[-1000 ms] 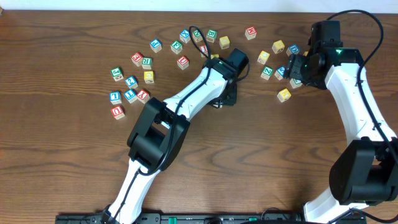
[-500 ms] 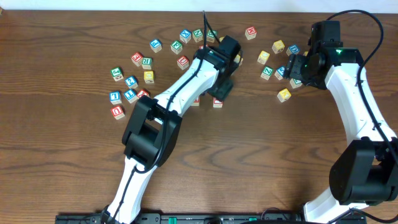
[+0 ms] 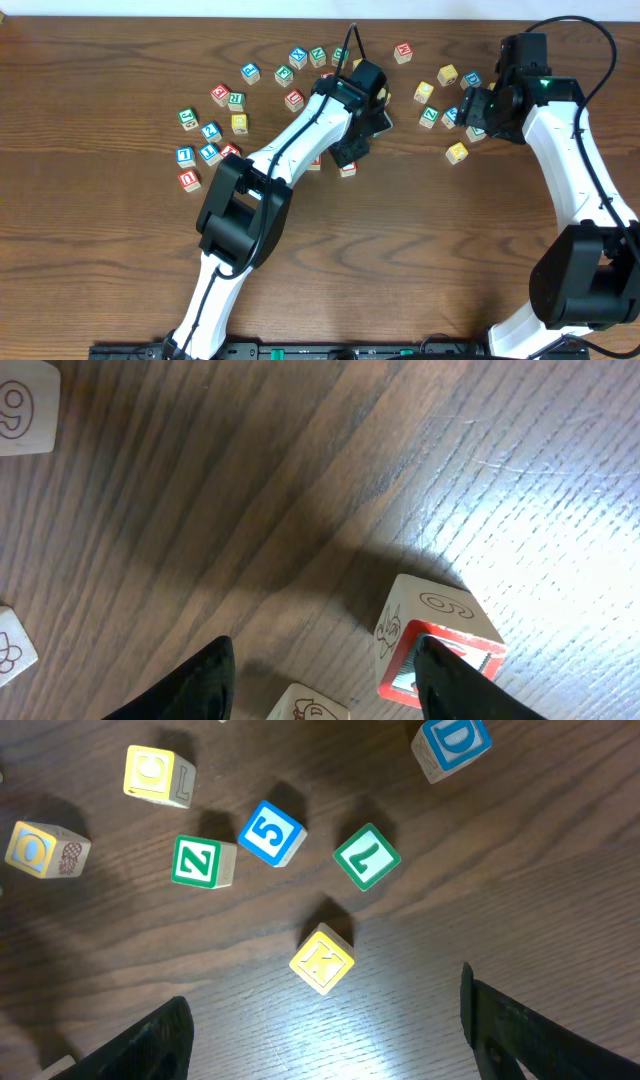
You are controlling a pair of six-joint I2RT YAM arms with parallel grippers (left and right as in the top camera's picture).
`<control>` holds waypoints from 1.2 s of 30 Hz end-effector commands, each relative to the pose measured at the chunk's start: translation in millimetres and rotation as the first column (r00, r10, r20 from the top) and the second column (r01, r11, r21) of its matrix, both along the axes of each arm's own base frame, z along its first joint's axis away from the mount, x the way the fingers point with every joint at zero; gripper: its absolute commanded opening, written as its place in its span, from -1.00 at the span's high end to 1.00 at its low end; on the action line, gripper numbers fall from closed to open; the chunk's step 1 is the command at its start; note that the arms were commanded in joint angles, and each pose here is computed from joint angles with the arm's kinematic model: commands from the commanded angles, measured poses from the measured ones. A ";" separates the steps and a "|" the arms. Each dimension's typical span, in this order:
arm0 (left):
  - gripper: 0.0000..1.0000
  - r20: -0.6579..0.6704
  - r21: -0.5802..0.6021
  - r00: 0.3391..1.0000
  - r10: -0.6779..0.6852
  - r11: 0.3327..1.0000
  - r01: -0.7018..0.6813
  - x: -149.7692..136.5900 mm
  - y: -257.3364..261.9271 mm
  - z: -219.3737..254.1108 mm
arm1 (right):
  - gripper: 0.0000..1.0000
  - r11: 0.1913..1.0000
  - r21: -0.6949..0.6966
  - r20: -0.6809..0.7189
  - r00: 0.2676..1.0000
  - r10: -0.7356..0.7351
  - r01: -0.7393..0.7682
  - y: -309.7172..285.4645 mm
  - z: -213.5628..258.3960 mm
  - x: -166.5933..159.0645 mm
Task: Spell out AI2
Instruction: 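Carry the red I block with the left gripper toward the A block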
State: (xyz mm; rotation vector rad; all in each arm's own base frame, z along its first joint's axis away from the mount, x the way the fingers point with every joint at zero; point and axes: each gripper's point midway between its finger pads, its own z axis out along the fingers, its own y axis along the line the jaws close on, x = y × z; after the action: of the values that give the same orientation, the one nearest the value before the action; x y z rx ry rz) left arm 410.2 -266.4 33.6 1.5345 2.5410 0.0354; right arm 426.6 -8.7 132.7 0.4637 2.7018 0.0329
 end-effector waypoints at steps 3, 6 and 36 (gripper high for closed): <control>-0.13 0.004 0.016 0.999 -0.040 0.999 0.040 2.0 0.0 -1.3 | -0.63 1.000 -0.013 0.015 1.000 -0.004 0.004 -6.4 6.6 -1.2; -0.13 0.037 -0.003 0.998 -0.046 0.999 0.046 7.8 -3.8 6.3 | -0.63 1.000 -0.013 0.016 1.000 -0.004 0.004 -6.4 6.6 -1.0; -0.46 -0.053 -0.186 0.986 -0.161 0.971 0.149 -35.8 -20.1 39.3 | -0.65 1.000 -0.013 -0.005 1.000 -0.003 0.003 -5.8 4.7 -5.7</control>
State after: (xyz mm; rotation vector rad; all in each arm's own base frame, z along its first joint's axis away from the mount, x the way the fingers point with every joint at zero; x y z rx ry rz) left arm 381.5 -286.2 84.3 1.6577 2.3767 -0.2245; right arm 423.2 -8.6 131.3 0.4657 2.7168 0.0301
